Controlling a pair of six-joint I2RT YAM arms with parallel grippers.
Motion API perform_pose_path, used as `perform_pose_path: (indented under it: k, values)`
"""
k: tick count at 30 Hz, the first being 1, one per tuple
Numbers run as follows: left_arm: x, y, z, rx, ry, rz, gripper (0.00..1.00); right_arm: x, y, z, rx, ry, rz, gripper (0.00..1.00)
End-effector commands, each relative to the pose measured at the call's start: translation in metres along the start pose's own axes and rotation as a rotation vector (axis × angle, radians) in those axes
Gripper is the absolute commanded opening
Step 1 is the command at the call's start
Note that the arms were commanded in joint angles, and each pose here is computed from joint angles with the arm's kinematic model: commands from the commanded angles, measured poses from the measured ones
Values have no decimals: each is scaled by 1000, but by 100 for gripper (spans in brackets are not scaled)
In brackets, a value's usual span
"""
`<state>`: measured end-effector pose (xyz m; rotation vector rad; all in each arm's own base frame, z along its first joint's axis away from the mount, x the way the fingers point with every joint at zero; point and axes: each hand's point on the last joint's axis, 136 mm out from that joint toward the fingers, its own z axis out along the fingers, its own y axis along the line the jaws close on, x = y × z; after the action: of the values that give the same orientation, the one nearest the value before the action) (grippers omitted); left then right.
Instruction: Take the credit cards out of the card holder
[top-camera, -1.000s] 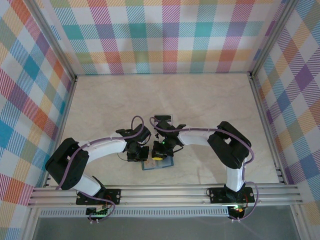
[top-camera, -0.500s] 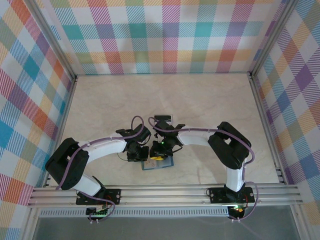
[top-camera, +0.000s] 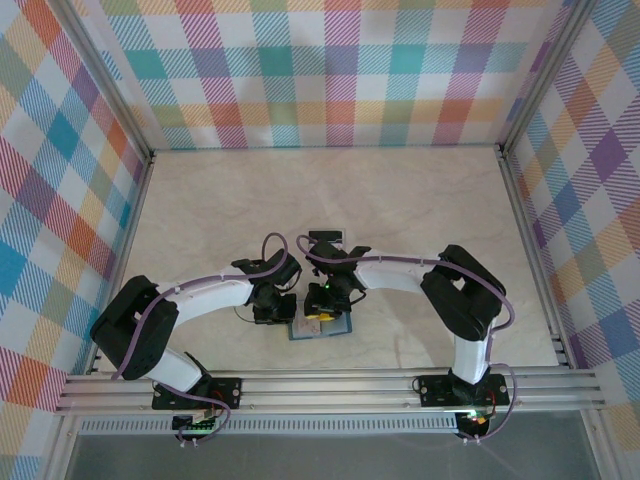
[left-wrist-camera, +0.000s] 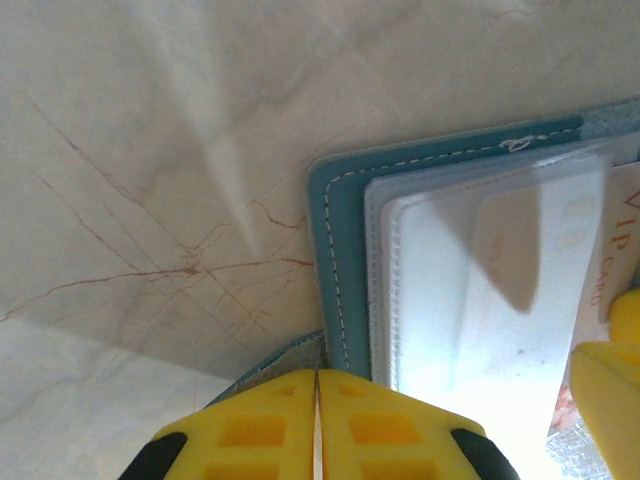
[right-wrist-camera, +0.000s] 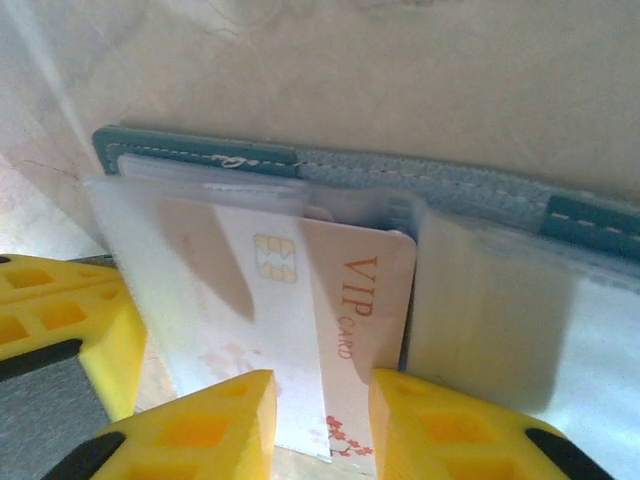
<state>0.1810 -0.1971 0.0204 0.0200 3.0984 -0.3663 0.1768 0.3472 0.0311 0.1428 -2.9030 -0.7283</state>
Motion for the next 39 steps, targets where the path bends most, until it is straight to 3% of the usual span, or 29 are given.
perform_pose_path:
  k: [1,11,17,24,39]
  values:
    - [-1,5,-3,-16,-10,12,10,4,13,-13,-47,-12,-16,33]
    - [-12,-22,-25,82,-42,19,7,7,-5,-10,27,-9,-9,34]
    - [-13,-39,-17,127,-3,37,7,7,-17,-2,78,7,-9,34]
    - [-7,-19,5,33,36,34,6,9,-23,5,98,30,-22,35]
    - [8,9,25,-66,81,26,3,7,9,6,-105,21,-65,33]
